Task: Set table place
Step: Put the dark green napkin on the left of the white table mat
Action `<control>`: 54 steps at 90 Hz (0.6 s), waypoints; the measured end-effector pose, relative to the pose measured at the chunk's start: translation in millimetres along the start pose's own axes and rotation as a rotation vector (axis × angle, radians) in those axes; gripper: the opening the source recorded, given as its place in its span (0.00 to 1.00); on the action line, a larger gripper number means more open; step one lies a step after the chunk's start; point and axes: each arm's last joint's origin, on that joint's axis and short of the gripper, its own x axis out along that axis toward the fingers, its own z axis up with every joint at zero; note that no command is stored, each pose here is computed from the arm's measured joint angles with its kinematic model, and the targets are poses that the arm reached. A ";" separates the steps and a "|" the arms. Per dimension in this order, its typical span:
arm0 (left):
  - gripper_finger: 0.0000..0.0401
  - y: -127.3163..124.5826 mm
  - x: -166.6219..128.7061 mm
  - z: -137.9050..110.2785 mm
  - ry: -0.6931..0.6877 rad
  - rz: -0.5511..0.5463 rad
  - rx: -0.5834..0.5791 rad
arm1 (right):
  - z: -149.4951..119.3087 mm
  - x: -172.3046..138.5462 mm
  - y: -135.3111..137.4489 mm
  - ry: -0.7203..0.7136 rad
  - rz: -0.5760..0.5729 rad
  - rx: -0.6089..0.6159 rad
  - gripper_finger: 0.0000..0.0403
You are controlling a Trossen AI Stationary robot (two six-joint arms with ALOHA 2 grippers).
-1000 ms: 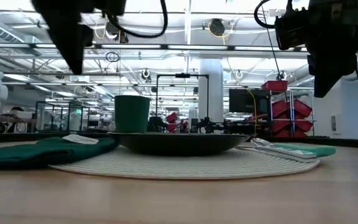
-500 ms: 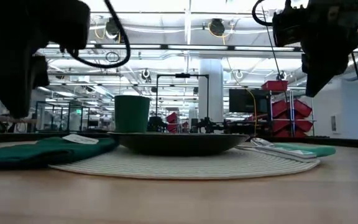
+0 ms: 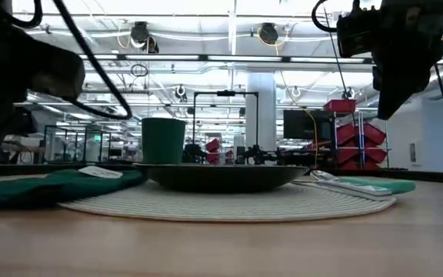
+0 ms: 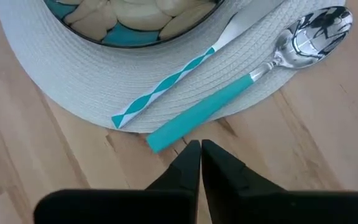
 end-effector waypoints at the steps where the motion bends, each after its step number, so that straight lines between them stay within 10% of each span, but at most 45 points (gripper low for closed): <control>1: 0.00 0.5 0.0 0.1 0.002 0.003 -0.001 | 0.0 0.0 0.0 0.000 0.000 0.000 0.00; 54: 0.00 5.2 -7.7 7.7 0.123 0.015 -0.076 | 0.2 0.0 0.4 0.000 0.005 0.017 0.00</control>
